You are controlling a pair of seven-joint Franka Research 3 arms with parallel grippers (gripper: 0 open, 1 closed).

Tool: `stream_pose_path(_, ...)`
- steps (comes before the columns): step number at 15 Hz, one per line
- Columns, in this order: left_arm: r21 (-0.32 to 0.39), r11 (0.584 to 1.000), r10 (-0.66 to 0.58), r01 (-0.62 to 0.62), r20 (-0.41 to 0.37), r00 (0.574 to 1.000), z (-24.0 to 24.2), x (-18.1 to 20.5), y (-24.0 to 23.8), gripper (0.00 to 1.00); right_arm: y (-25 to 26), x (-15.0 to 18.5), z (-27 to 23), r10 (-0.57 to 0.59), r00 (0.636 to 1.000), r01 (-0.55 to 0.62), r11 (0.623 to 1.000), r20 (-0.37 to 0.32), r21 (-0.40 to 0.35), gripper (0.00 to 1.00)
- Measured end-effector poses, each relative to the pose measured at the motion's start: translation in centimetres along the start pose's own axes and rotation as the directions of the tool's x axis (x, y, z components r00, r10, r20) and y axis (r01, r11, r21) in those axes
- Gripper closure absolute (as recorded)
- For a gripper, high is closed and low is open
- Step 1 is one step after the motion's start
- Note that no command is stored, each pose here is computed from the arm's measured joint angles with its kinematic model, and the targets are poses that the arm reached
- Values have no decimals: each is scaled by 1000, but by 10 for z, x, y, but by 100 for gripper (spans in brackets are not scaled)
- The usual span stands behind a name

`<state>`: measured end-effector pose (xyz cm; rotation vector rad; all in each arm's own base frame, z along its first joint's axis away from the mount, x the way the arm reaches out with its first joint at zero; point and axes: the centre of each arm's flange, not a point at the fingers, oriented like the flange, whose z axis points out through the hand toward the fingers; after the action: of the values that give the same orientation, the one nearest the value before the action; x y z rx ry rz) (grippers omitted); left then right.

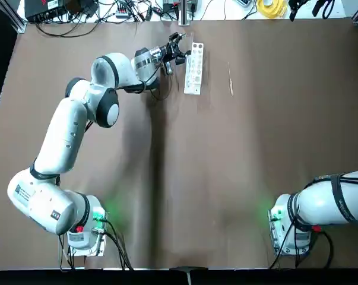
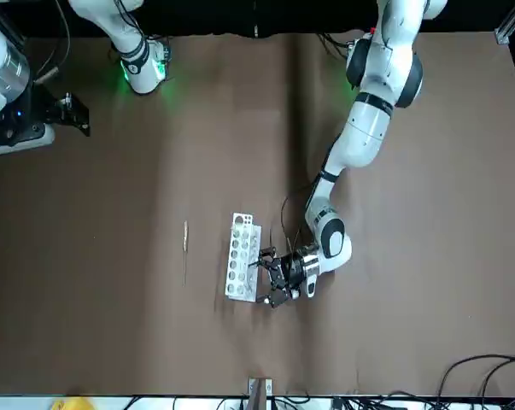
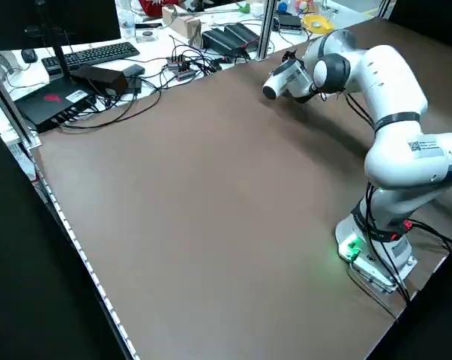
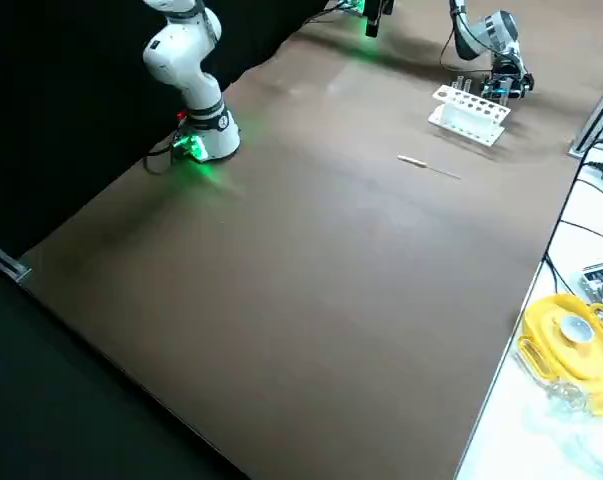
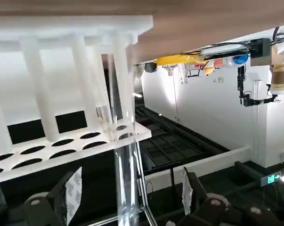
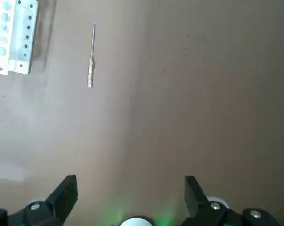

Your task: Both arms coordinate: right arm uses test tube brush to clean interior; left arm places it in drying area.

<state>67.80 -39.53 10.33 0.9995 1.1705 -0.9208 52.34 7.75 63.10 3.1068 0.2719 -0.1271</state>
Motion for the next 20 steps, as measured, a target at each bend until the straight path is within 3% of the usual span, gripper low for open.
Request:
stream_pose_path(9, -2, 1000, 4, -4, -12, 1000, -8, -6, 16, 0, 0, 0, 0, 1, 1000, -1, 1000, 0, 0, 0)
stream_pose_path(14, 62, 997, 41, -41, -10, 999, -1, -63, 41, 0, 2, 0, 0, 4, 1000, -4, 1000, -2, 0, 0)
stream_pose_path(15, 135, 989, 72, -65, -52, 996, 1, -81, 43, 0, 3, 0, -1, 6, 1000, -6, 1000, -4, 0, 0)
stream_pose_path(20, 351, 932, 175, -89, -222, 959, -30, -157, 88, 0, 1, 0, -1, 1, 1000, -1, 1000, -6, -1, 0)
